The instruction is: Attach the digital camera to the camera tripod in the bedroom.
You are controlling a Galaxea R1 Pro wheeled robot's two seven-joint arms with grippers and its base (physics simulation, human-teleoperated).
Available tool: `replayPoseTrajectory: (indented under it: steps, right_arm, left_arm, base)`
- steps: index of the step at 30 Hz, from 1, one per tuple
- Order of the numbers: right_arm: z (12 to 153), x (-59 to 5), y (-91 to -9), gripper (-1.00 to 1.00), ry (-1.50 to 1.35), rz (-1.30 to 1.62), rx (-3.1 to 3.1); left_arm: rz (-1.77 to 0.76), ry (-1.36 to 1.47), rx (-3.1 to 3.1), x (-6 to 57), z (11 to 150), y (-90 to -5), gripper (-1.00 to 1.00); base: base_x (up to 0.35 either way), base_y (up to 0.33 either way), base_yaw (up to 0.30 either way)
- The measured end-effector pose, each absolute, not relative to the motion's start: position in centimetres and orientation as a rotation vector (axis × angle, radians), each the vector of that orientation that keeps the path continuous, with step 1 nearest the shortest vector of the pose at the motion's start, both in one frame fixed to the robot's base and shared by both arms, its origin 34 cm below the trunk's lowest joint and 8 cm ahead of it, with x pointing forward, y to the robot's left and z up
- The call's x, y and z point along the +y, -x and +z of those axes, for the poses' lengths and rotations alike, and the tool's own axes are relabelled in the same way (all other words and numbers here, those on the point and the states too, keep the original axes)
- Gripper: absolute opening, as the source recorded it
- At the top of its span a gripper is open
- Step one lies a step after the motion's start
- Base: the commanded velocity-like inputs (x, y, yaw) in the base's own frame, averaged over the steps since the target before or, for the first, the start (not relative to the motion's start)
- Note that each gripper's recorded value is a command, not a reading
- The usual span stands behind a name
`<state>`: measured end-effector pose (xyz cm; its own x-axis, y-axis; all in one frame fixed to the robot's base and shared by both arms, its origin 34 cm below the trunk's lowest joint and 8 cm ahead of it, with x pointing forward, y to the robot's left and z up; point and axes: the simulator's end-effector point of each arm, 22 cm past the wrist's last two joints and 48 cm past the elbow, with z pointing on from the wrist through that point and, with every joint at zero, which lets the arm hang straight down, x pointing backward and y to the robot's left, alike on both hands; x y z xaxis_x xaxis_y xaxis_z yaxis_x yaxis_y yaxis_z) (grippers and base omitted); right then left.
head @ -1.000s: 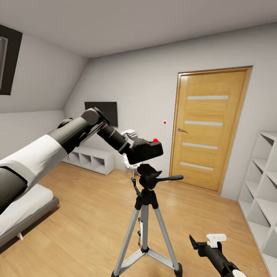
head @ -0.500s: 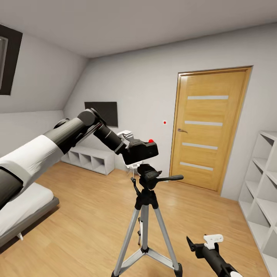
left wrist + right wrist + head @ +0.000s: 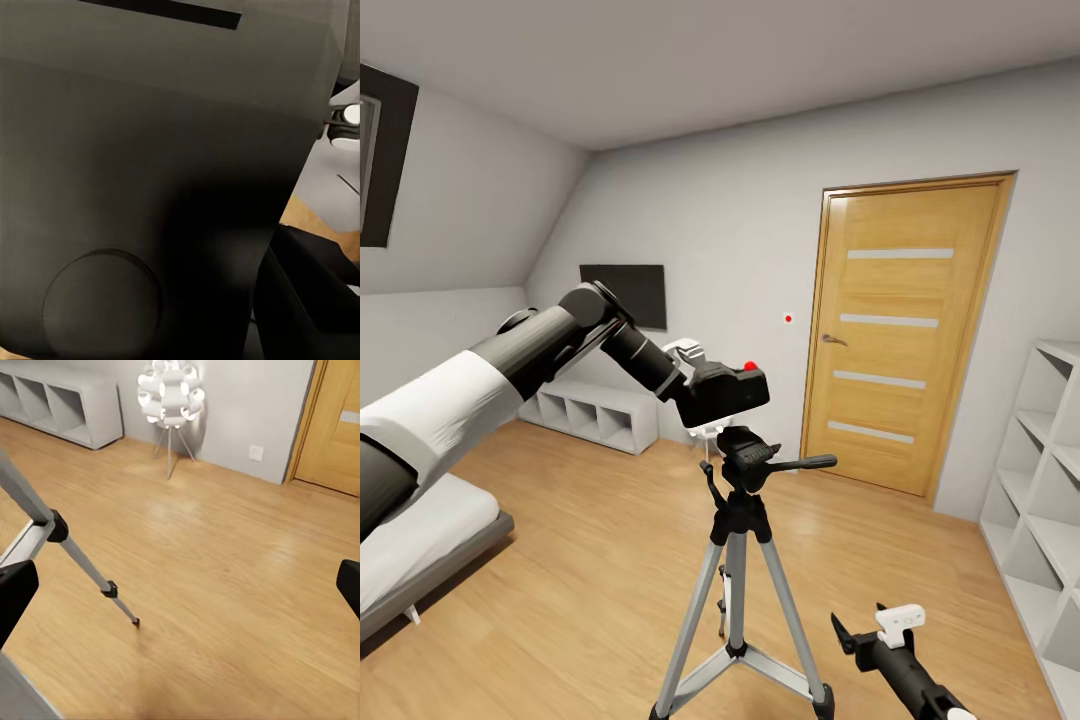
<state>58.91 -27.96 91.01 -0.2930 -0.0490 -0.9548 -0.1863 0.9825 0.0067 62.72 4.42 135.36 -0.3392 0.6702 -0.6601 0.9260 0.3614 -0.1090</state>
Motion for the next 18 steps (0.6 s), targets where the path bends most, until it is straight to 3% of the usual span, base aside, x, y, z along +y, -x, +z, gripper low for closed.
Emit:
replayPoseTrajectory:
  steps: [18]
  right_arm:
    - [90.9, -26.9, -58.85, 1.0, 0.187, 0.151, 1.867]
  left_arm:
    - [-0.663, -1.401, 2.102, 3.4, 135.35, -62.31, -1.0]
  base:
    - [0.0, 0.0, 0.0]
